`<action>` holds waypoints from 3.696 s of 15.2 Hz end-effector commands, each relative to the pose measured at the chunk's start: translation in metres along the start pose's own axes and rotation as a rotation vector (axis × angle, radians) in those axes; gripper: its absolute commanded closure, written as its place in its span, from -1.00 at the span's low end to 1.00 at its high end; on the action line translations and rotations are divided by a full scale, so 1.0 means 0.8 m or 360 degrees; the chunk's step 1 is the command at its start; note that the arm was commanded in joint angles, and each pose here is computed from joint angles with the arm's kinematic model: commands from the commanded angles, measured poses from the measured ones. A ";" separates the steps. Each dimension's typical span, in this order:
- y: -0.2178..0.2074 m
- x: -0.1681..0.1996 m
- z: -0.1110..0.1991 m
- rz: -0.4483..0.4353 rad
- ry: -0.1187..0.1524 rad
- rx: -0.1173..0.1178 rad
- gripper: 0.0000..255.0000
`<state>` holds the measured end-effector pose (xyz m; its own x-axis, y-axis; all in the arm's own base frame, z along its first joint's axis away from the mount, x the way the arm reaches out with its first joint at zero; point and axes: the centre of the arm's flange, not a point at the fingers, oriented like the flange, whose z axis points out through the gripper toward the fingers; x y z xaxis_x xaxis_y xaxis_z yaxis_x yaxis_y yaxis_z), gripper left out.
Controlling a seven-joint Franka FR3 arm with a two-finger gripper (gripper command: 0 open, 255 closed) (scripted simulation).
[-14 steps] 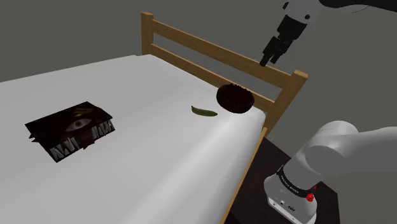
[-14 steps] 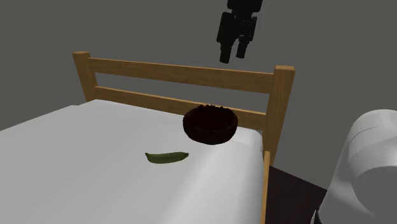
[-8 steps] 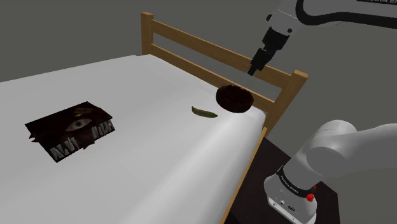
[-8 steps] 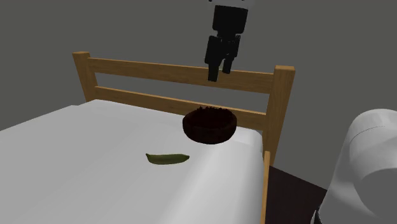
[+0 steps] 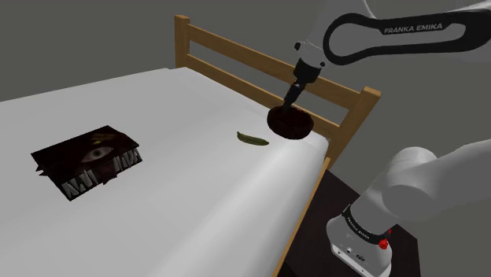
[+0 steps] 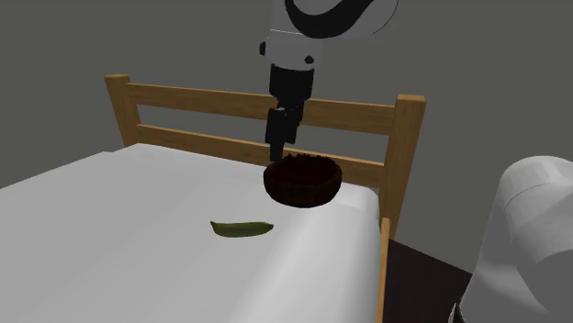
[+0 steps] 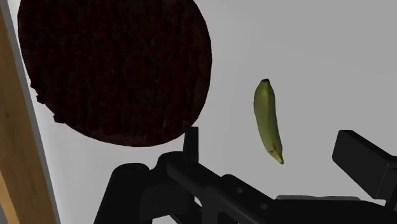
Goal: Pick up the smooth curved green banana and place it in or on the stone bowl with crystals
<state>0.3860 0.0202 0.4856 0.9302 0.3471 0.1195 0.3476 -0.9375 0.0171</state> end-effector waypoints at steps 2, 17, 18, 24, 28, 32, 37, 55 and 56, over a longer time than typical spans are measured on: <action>-0.017 0.021 0.042 -0.0130 -0.0001 0.0004 -1.00; -0.073 0.077 0.206 -0.0525 -0.0014 0.0018 -1.00; -0.074 0.077 0.213 -0.0525 -0.0014 0.0018 -1.00; -0.074 0.077 0.223 -0.0525 -0.0014 0.0018 -1.00; -0.074 0.077 0.223 -0.0525 -0.0014 0.0018 1.00; -0.074 0.077 0.223 -0.0525 -0.0014 0.0018 1.00; -0.074 0.077 0.223 -0.0525 -0.0014 0.0018 1.00; -0.072 0.091 0.105 -0.0525 -0.0014 0.0018 1.00; -0.072 0.092 0.099 -0.0525 -0.0014 0.0018 1.00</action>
<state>0.4450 0.1008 0.4098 0.7682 0.6321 0.1012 0.6315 -0.7742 0.0422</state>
